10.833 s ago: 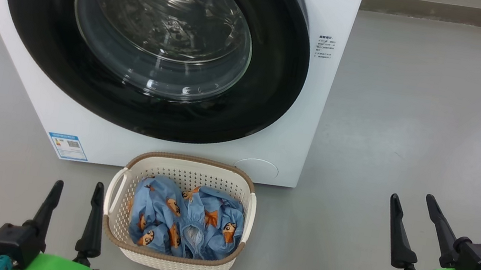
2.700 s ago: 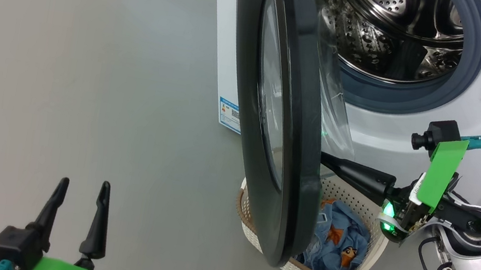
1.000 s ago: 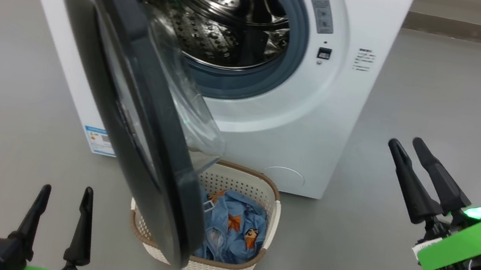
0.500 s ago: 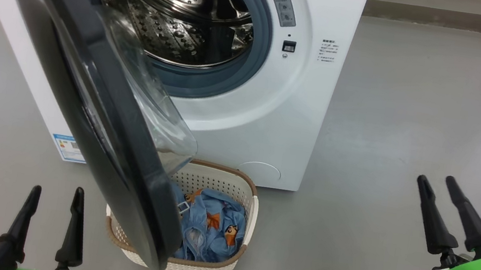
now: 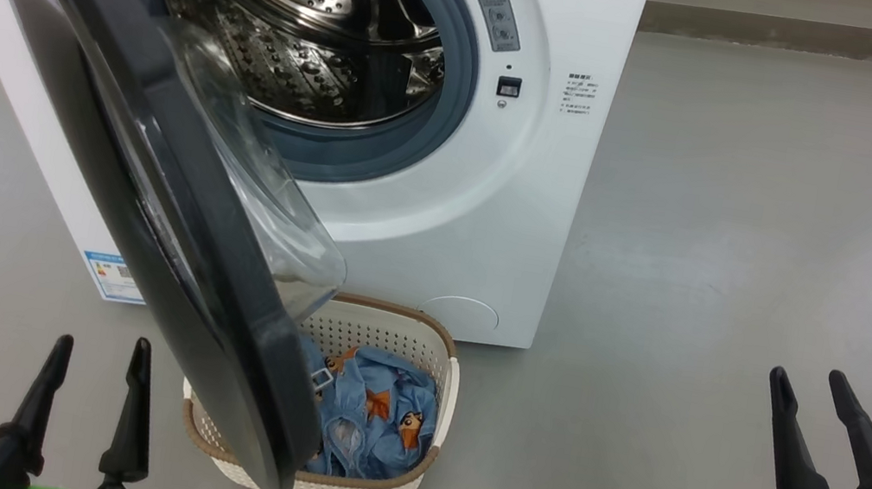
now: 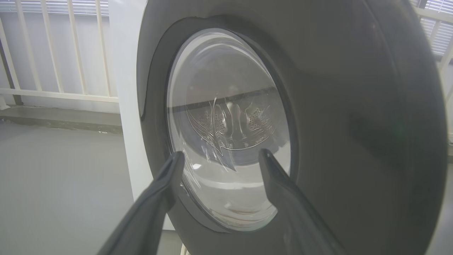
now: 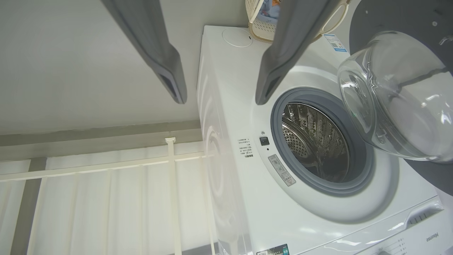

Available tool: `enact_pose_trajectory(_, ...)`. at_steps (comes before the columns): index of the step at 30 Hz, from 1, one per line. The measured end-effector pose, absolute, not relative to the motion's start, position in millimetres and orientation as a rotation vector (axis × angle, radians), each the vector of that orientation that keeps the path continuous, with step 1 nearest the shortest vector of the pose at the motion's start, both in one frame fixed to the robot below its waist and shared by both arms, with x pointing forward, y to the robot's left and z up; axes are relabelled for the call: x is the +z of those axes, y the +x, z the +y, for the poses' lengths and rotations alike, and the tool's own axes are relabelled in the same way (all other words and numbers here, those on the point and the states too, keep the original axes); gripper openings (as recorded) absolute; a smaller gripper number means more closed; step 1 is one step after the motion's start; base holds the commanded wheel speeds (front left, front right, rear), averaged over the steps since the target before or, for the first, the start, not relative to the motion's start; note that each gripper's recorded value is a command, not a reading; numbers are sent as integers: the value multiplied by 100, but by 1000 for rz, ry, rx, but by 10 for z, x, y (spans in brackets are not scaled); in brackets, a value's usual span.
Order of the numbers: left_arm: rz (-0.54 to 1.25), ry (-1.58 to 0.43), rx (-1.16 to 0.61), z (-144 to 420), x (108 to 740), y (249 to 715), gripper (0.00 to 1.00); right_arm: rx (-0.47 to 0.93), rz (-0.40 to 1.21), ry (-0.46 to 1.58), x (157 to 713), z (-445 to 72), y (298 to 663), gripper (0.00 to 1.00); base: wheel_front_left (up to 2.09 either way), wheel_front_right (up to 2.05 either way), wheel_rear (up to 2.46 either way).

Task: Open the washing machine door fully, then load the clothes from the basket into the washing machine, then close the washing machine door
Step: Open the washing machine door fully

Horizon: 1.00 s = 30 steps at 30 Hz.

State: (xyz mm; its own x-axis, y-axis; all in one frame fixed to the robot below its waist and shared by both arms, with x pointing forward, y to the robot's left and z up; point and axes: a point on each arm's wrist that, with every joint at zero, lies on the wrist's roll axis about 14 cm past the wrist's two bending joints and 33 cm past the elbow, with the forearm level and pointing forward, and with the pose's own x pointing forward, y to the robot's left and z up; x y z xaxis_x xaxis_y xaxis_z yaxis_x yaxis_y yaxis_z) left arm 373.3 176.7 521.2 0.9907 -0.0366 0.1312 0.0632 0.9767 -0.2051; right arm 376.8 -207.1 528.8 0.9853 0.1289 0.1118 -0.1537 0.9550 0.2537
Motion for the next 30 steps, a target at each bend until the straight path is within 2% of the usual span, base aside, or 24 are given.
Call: enact_pose_trajectory(30,-132,-210,-47,1782,5228,3708,100,121,-69,236,5178,-2082,3765,100,0,0,0)
